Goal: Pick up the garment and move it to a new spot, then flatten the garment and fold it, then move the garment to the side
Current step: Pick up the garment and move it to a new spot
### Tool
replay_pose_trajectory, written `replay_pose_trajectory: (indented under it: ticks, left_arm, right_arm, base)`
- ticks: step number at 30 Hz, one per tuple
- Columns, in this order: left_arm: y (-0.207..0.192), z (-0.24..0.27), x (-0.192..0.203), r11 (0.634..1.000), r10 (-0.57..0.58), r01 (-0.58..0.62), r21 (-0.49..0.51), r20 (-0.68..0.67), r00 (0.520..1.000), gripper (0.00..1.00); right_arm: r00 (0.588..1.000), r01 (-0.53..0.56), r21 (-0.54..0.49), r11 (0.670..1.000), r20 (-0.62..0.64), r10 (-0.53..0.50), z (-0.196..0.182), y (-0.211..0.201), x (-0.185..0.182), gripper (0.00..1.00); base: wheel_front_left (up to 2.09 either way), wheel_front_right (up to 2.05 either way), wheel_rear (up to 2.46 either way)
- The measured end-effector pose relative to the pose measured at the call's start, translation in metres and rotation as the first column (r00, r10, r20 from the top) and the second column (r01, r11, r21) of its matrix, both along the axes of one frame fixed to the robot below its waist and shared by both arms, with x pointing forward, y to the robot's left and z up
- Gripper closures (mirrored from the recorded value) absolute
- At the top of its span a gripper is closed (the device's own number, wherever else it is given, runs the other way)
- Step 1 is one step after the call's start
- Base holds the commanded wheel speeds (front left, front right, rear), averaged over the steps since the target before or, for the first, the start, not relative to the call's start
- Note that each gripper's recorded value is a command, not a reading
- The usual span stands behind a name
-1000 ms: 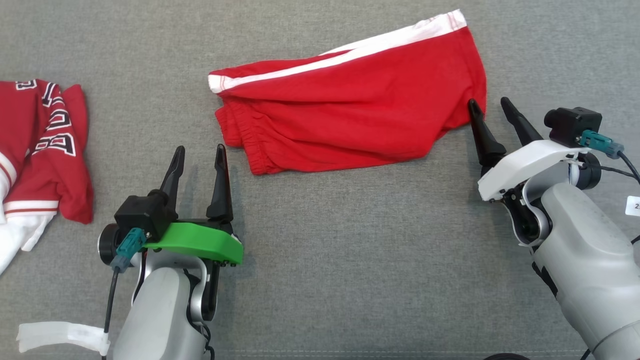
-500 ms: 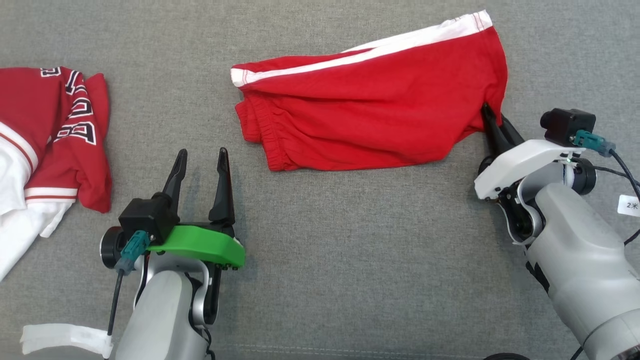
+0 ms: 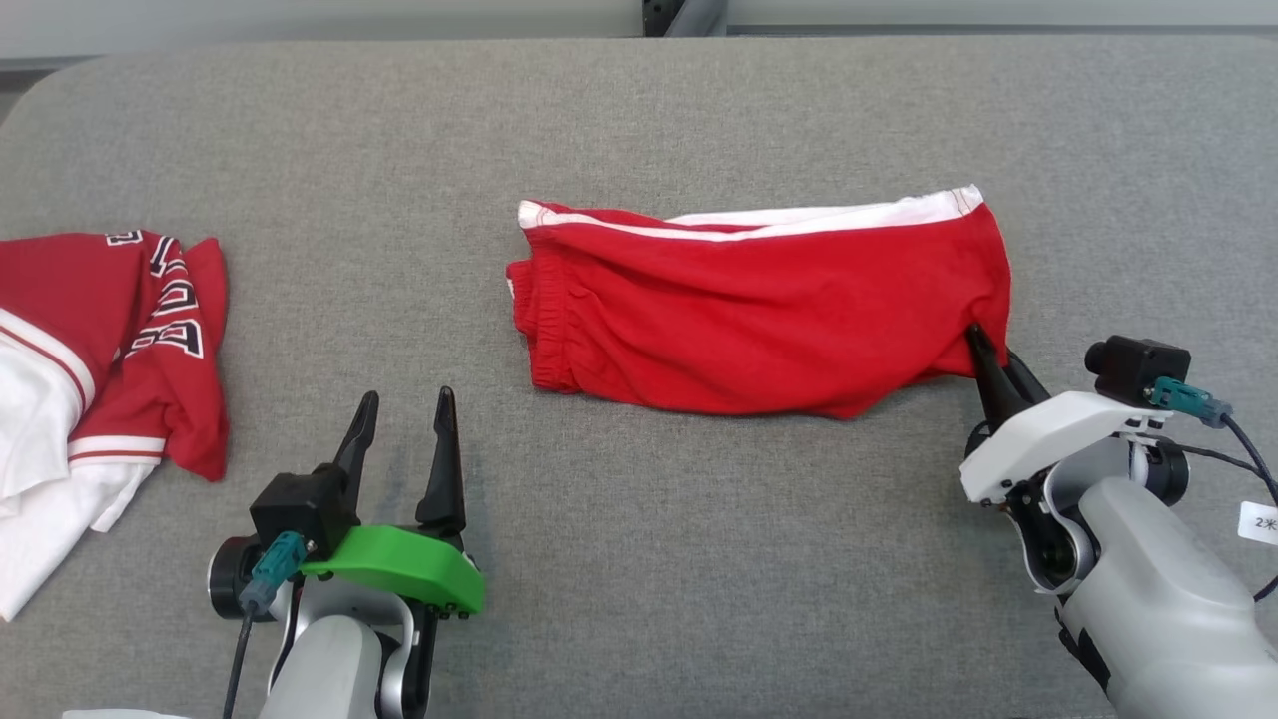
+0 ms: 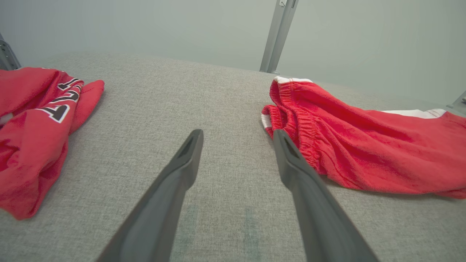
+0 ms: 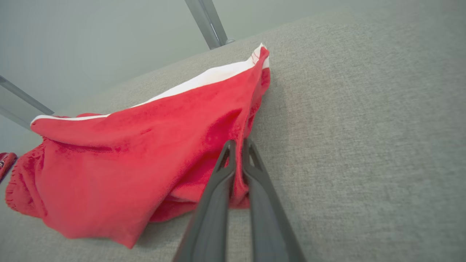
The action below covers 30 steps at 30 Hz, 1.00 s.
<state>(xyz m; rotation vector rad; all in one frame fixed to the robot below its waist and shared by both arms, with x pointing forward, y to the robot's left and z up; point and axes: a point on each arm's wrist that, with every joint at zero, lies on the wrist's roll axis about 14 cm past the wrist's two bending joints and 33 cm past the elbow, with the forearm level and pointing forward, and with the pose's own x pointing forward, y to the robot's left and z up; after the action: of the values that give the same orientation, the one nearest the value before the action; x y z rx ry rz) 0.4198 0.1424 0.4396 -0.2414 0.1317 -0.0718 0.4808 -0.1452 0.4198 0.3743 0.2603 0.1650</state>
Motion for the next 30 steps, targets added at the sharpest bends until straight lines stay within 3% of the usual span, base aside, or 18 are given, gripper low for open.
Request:
replay_pose_trajectory:
  ticks: [6, 8, 12, 19, 24, 25, 26, 30]
  left_arm:
    - [-0.01, 0.007, -0.004, 1.0, -0.029, 0.029, -0.005, 0.018, 0.999, 0.0]
    - [-0.011, 0.005, -0.004, 0.999, -0.032, 0.032, -0.006, 0.012, 0.999, 0.0]
    - [-0.01, -0.002, -0.005, 0.999, -0.03, 0.03, -0.012, -0.009, 1.0, 0.0]
    - [-0.004, -0.007, -0.012, 1.0, -0.006, 0.005, -0.03, -0.03, 1.0, 0.0]
    - [0.005, -0.008, -0.017, 0.999, 0.021, -0.022, -0.026, -0.037, 0.999, 0.0]
    - [0.008, -0.008, -0.018, 0.999, 0.03, -0.031, -0.023, -0.039, 0.999, 0.0]
    - [0.011, -0.008, -0.019, 0.999, 0.042, -0.043, -0.022, -0.041, 0.998, 0.0]
    - [0.018, -0.009, -0.02, 0.998, 0.066, -0.067, -0.018, -0.044, 0.997, 0.0]
  right_arm:
    - [0.997, 0.032, -0.032, 0.999, 0.074, -0.03, 0.027, -0.022, 0.002, 1.0]
    - [0.992, -0.003, -0.035, 0.999, 0.127, 0.007, 0.042, -0.011, 0.01, 1.0]
    - [0.949, -0.167, -0.054, 0.985, 0.262, 0.175, 0.084, 0.047, 0.022, 1.0]
    - [0.824, -0.47, -0.102, 0.877, 0.307, 0.477, 0.096, 0.155, -0.007, 1.0]
    - [0.77, -0.578, -0.116, 0.807, 0.248, 0.588, 0.075, 0.194, -0.028, 1.0]
    - [0.761, -0.599, -0.122, 0.792, 0.222, 0.61, 0.067, 0.201, -0.033, 0.57]
    - [0.757, -0.611, -0.131, 0.78, 0.191, 0.625, 0.057, 0.206, -0.036, 0.0]
    - [0.766, -0.614, -0.095, 0.783, 0.166, 0.621, 0.052, 0.215, -0.033, 0.0]
  base:
    - [0.0, 0.0, 0.0]
    - [0.0, 0.0, 0.0]
    - [0.0, 0.0, 0.0]
    - [0.0, 0.0, 0.0]
    - [0.0, 0.0, 0.0]
    - [0.0, 0.0, 0.0]
    - [0.0, 0.0, 0.0]
    - [0.0, 0.0, 0.0]
